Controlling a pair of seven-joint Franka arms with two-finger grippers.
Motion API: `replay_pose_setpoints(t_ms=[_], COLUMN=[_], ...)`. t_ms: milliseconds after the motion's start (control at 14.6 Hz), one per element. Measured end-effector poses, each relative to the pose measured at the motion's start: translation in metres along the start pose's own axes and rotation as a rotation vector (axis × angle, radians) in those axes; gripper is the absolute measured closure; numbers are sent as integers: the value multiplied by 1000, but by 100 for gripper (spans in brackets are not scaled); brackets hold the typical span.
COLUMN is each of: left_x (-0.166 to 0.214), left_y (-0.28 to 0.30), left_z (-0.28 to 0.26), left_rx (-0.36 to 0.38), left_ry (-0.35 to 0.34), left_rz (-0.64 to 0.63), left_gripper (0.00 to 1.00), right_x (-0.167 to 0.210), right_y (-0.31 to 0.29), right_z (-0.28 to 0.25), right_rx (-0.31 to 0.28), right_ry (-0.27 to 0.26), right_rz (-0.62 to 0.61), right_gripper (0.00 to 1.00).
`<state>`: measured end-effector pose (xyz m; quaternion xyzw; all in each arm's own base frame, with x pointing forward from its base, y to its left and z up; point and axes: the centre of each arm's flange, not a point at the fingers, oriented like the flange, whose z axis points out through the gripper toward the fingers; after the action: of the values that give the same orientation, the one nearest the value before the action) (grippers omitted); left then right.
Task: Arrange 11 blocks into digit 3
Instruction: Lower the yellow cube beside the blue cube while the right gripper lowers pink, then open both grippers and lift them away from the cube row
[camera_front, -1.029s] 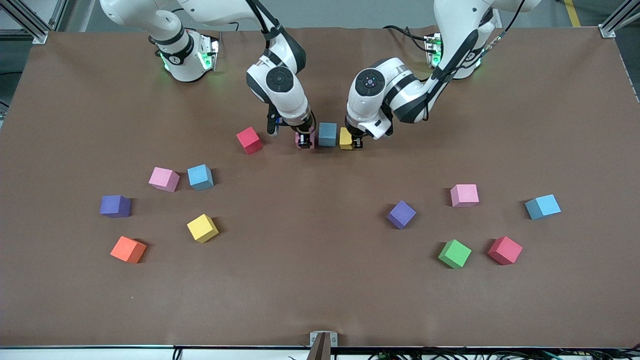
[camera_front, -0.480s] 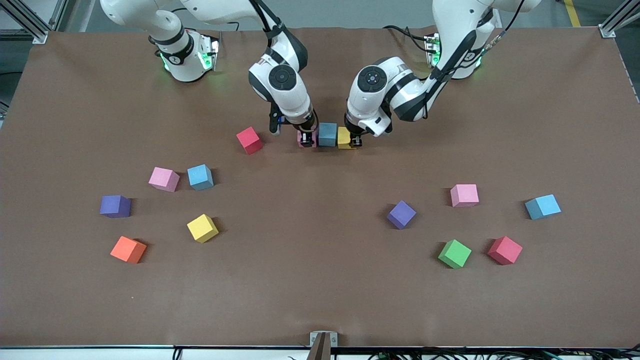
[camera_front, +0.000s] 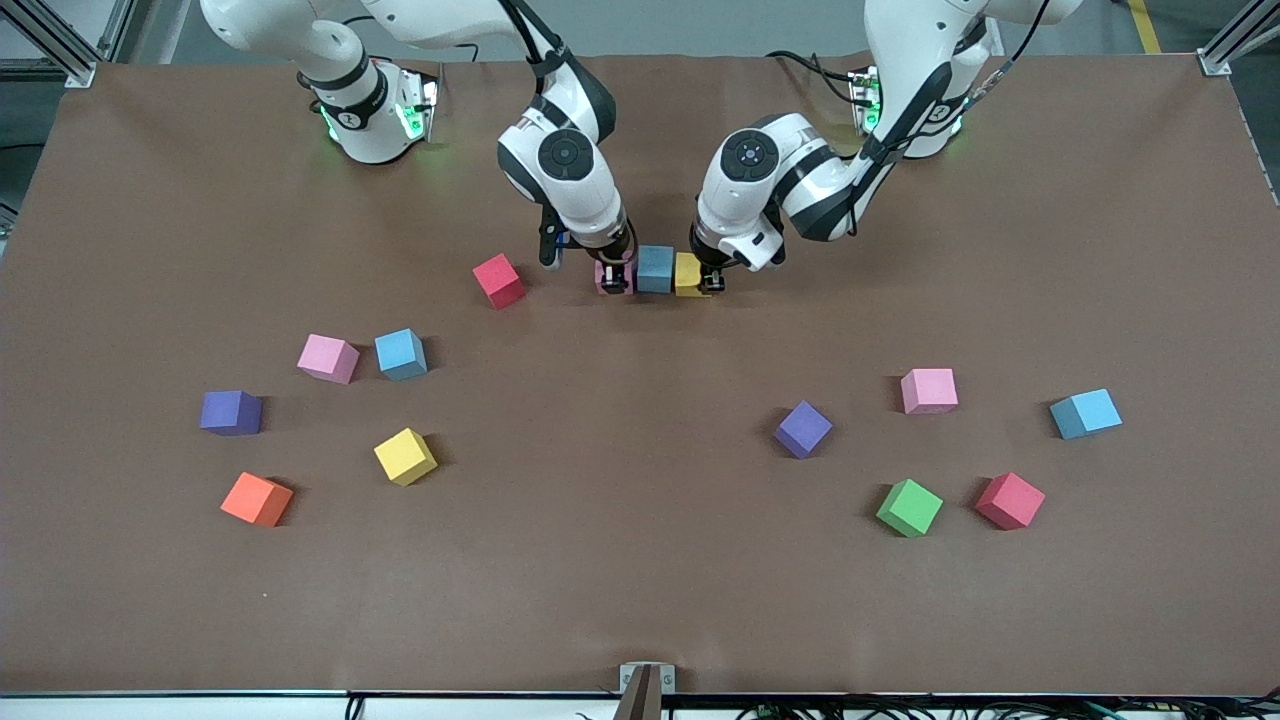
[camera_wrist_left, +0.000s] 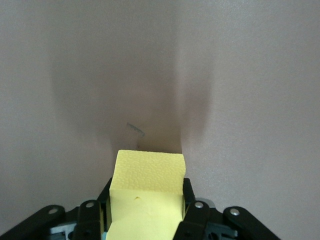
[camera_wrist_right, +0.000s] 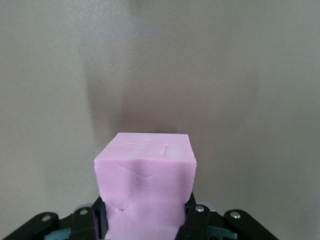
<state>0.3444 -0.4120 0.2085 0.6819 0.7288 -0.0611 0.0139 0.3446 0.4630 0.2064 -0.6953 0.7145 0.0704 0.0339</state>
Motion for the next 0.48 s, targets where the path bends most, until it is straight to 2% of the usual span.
replay_pose_setpoints(t_ms=[480], left_x=[-7], left_y=[-11], left_z=[3], left_rx=[0], left_ry=[-6], left_rz=[-2], left_gripper=[47], right_x=[-5], right_y=[3], right_z=[2], right_rx=[-1], right_ry=[0], right_rz=[2], right_gripper=[44])
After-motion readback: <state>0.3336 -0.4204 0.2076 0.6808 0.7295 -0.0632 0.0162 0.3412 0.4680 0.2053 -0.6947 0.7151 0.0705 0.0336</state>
